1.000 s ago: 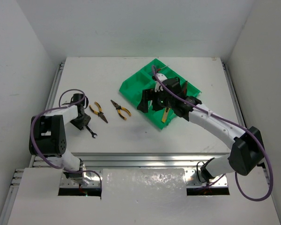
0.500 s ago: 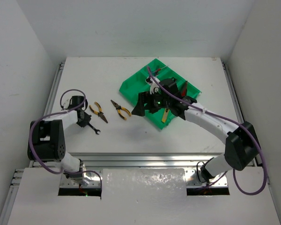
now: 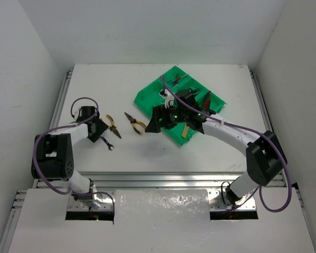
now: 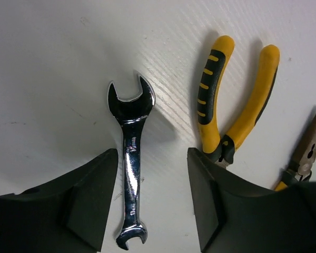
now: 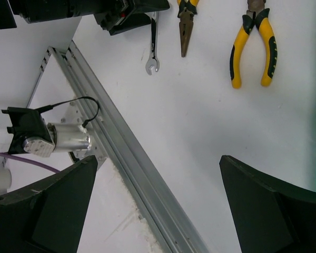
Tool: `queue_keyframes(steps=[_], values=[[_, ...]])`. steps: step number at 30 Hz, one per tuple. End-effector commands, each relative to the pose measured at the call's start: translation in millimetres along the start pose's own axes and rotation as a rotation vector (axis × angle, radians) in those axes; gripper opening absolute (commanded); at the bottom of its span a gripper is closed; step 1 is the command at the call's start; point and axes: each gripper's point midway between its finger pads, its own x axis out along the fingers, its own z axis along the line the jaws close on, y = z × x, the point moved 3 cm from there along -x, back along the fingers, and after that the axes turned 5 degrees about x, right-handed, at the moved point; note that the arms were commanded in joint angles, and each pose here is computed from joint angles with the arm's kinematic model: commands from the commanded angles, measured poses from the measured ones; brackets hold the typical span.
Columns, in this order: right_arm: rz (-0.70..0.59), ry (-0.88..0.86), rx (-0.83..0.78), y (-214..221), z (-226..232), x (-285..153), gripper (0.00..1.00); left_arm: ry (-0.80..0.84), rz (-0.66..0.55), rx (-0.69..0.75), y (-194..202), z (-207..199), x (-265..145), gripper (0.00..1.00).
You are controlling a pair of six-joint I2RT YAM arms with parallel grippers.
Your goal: Sort the tools into containers
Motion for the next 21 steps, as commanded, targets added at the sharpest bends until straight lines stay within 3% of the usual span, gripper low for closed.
queue_keyframes(steps=[1,11,14,21], values=[[-0.053,-0.033,-0.035,-11,9,-5,0.99,-0.223,0.219,0.073,59,56,7,0.53],[-0.083,-0.038,-0.037,-4,6,-9,0.99,-0.371,0.247,0.126,54,63,-11,0.48],[-0.077,-0.038,-0.042,-3,6,-9,0.99,-0.423,0.277,0.123,57,69,-15,0.41],[-0.095,-0.039,-0.054,1,5,-15,0.99,-0.377,0.325,0.121,68,63,-17,0.39]])
